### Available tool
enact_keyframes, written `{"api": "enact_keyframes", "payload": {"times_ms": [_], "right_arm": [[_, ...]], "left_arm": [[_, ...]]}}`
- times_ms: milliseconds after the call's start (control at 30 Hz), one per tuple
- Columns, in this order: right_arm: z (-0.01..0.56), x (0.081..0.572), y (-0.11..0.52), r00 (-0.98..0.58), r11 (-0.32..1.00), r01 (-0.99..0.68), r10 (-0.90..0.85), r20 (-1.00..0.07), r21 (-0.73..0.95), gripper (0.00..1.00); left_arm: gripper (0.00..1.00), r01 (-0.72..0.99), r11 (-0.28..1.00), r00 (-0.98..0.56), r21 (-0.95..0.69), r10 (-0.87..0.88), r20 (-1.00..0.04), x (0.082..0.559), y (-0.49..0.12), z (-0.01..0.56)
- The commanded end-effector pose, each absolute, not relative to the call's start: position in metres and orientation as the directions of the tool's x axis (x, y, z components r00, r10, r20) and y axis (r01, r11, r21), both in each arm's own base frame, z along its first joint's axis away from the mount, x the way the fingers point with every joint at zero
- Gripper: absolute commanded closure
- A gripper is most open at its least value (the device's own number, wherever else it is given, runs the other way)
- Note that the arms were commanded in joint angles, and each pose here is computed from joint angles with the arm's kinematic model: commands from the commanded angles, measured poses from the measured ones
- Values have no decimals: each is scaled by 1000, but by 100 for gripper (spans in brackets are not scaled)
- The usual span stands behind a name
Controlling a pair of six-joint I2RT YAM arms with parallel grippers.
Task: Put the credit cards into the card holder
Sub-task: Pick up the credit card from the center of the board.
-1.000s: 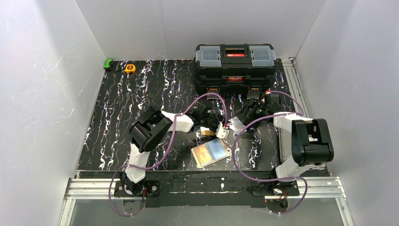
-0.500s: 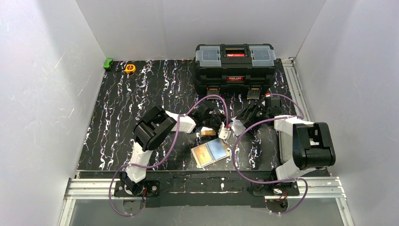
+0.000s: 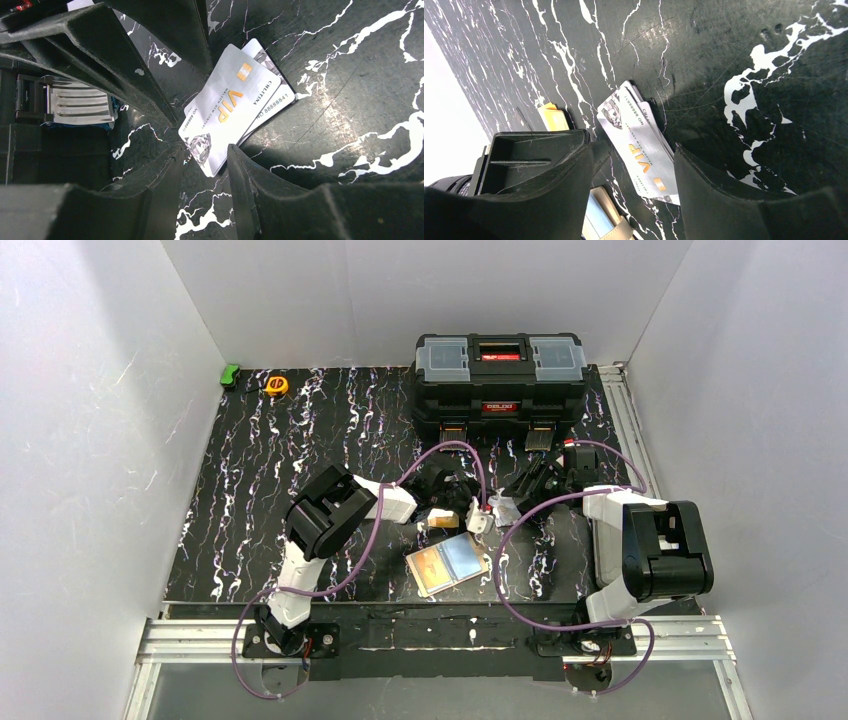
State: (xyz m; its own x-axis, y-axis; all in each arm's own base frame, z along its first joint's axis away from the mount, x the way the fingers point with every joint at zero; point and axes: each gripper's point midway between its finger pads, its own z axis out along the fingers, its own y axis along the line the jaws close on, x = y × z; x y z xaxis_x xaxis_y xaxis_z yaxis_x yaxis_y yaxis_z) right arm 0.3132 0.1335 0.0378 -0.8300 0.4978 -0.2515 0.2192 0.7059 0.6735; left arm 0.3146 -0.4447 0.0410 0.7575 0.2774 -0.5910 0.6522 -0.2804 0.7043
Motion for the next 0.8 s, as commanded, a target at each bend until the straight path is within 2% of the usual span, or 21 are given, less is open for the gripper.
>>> {"api": "enact_keyframes", "payload": {"times_ms": [0,533,767], "right_arm": [[16,282,131,-867,732,281,471,-163,621,33],[16,263,135,-880,714,277,457,-128,643,37],[24,261,137,-879,706,272,459,-128,654,42]], "left_arm": [[64,642,-264,767,720,248,-592,312,-452,53],[64,641,-289,767,711,241,-594,306,-452,47],[64,639,-288,769,713,223,-599,304,-456,50]]}}
